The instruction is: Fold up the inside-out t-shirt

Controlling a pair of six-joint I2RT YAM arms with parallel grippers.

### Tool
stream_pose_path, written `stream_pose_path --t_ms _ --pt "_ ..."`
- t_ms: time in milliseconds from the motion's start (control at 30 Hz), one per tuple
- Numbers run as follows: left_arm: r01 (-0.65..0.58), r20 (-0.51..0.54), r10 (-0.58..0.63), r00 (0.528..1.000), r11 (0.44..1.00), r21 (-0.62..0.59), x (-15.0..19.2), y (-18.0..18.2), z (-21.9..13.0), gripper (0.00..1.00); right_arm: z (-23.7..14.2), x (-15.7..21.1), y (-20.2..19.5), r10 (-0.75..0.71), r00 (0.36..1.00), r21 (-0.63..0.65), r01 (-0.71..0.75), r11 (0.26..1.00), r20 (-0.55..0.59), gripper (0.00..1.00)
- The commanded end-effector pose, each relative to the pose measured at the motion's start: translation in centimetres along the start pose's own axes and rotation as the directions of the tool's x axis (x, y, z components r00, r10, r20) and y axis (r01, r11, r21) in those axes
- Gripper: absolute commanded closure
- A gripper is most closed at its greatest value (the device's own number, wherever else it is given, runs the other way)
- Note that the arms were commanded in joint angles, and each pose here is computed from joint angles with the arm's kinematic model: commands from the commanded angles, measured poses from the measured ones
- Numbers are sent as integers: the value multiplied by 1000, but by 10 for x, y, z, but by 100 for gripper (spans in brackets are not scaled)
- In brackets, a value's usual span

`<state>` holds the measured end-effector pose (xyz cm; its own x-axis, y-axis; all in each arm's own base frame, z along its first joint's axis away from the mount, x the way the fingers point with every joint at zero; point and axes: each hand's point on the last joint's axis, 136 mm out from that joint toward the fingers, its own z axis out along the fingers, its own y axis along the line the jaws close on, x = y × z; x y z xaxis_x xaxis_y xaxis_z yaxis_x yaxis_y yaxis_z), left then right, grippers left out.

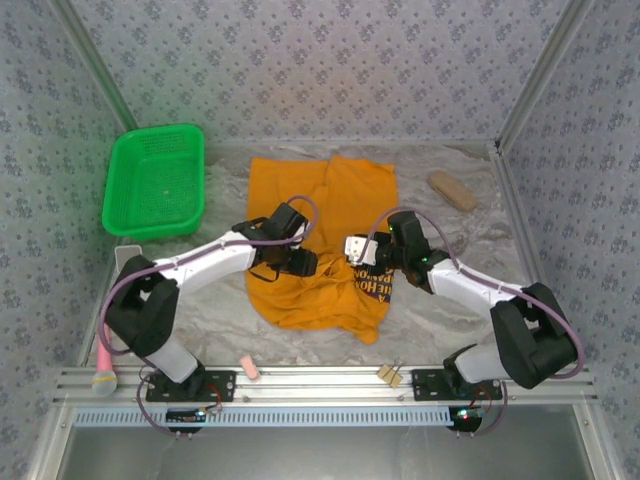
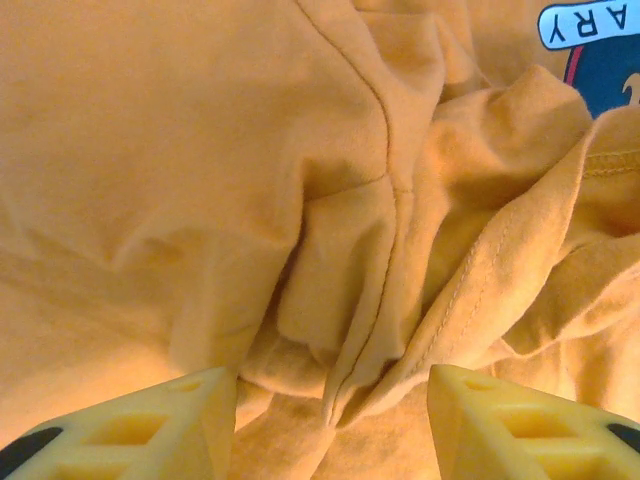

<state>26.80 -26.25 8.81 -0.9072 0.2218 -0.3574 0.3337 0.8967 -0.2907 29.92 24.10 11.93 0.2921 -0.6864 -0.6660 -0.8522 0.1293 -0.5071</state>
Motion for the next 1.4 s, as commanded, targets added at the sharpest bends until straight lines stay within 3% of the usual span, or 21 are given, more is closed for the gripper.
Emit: stream_pose_path --t_ms 0,100,167,200,267,300,467,633,700,933,1133,1167,1267,1367 --pt "38 2 -38 999 999 32 5 -1 6 47 8 -4 15 32 999 -110 -28 994 35 63" --pt "61 -32 -57 998 987 146 7 -21 18 47 13 -4 26 37 999 -179 -30 983 38 63" --pt "69 -38 -64 997 988 135 5 -20 23 51 16 -3 30 32 999 -190 -26 982 28 67" --pt "66 -38 -61 997 989 130 3 -19 24 57 16 -3 31 30 999 -189 -24 982 26 77" --pt "92 -31 -88 996 981 171 -6 -20 20 92 13 -5 30 14 999 -181 -8 984 32 100" --pt "121 -14 -121 993 971 204 -14 -18 14 100 9 -10 27 -3 999 -155 11 988 51 100" --pt "227 59 -260 964 916 331 -53 -4 -40 100 -15 -43 22 -84 982 -69 96 993 167 100" --pt "361 32 -399 916 859 363 -67 27 -76 100 -18 -71 67 -231 953 -154 263 953 197 100" --pt "432 -2 -474 881 802 413 -73 38 -86 100 -10 -81 97 -266 940 -227 313 922 214 100" --pt "577 -112 -613 782 643 504 -72 59 -93 100 11 -118 170 -318 893 -375 427 823 319 100" --pt "703 -226 -691 687 552 448 -31 89 -76 100 1 -141 166 -256 877 -382 418 824 407 100" --pt "710 -236 -693 681 547 443 -23 91 -74 97 1 -141 169 -253 878 -406 422 811 408 100" --pt "736 -214 -720 660 564 374 0 106 -66 66 2 -140 166 -239 882 -403 408 819 406 100" --pt "751 -95 -755 649 614 244 16 139 -67 58 9 -141 130 -204 902 -273 320 907 380 82"
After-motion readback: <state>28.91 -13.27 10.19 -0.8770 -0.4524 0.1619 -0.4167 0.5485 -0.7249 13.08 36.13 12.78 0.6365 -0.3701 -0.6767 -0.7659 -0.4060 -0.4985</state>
